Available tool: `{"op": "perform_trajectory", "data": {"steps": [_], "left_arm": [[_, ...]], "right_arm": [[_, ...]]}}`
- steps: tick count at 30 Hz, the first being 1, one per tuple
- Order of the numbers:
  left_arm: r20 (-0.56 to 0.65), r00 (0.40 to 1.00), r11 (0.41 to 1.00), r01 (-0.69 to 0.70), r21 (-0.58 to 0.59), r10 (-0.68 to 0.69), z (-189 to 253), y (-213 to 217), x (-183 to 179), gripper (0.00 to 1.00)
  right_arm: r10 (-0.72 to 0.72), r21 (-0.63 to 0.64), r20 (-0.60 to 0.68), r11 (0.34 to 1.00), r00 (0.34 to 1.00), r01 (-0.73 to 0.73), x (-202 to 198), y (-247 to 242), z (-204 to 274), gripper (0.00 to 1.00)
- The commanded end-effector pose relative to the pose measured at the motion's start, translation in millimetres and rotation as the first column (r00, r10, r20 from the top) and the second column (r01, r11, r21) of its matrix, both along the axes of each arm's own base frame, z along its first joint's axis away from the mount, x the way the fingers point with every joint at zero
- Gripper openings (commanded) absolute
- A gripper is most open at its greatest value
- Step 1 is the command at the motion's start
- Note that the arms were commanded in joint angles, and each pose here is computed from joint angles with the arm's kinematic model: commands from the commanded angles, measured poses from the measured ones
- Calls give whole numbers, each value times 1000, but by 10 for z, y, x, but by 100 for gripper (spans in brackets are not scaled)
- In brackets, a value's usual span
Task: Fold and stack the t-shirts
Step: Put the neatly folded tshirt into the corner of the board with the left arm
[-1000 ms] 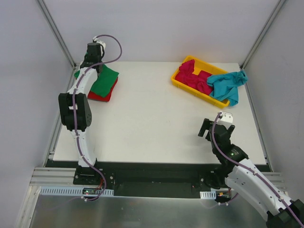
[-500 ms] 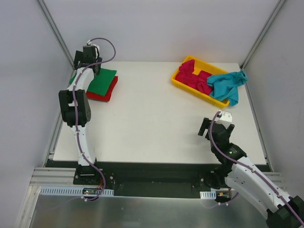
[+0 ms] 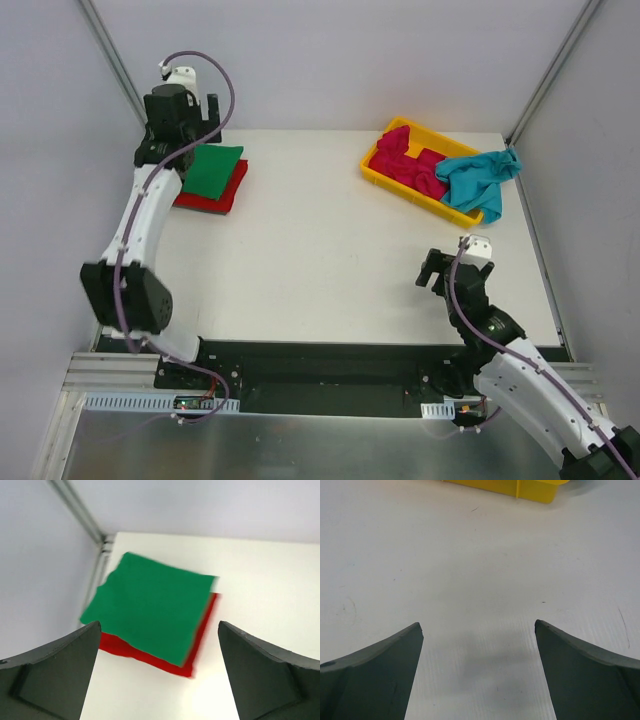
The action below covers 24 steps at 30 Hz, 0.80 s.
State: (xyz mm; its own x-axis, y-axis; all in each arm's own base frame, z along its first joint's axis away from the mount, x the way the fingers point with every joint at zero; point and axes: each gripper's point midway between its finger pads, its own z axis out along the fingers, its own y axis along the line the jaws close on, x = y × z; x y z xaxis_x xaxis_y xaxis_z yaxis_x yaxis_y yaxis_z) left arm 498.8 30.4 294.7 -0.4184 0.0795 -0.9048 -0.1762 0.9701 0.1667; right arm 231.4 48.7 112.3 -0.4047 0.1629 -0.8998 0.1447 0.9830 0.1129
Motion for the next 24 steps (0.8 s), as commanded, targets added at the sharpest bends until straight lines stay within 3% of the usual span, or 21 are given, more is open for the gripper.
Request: {"op": "perform_trajectory", "data": {"steps": [1,3,5,7,9,13,15,24], "left_arm": [[151,984,952,137,-273,-99,510,-682,-755,99],[151,986,918,128,-376,-75,391,-839,-1093,99],[132,982,835,182,-520,-132,160,-1096,-1542,99],[87,991,743,134,-655,-102,-229,-1202,-1924,99],[23,994,697,92,-711,-108,-699,-1270,-2195,99],[-120,989,685,-26,-728,-90,-1533,-1202,-2612,99],[-137,987,697,-43,-715,-79,-1747,-1143,-2727,99],[-105,994,740,-73,-669,3,-1901,-929,-2803,99]], "right_arm": [[1,87,33,996,999,-4,9,79,99,96],[2,98,35,995,999,-5,6,89,104,96],[19,82,30,996,999,-21,1,94,96,96],[37,67,27,997,999,-39,-3,105,84,96],[29,65,26,997,999,-31,2,95,57,96],[43,84,14,996,999,-44,-9,138,-14,96],[43,97,9,994,999,-44,-22,149,-57,96],[49,149,76,987,996,-60,-16,179,-148,96]]}}
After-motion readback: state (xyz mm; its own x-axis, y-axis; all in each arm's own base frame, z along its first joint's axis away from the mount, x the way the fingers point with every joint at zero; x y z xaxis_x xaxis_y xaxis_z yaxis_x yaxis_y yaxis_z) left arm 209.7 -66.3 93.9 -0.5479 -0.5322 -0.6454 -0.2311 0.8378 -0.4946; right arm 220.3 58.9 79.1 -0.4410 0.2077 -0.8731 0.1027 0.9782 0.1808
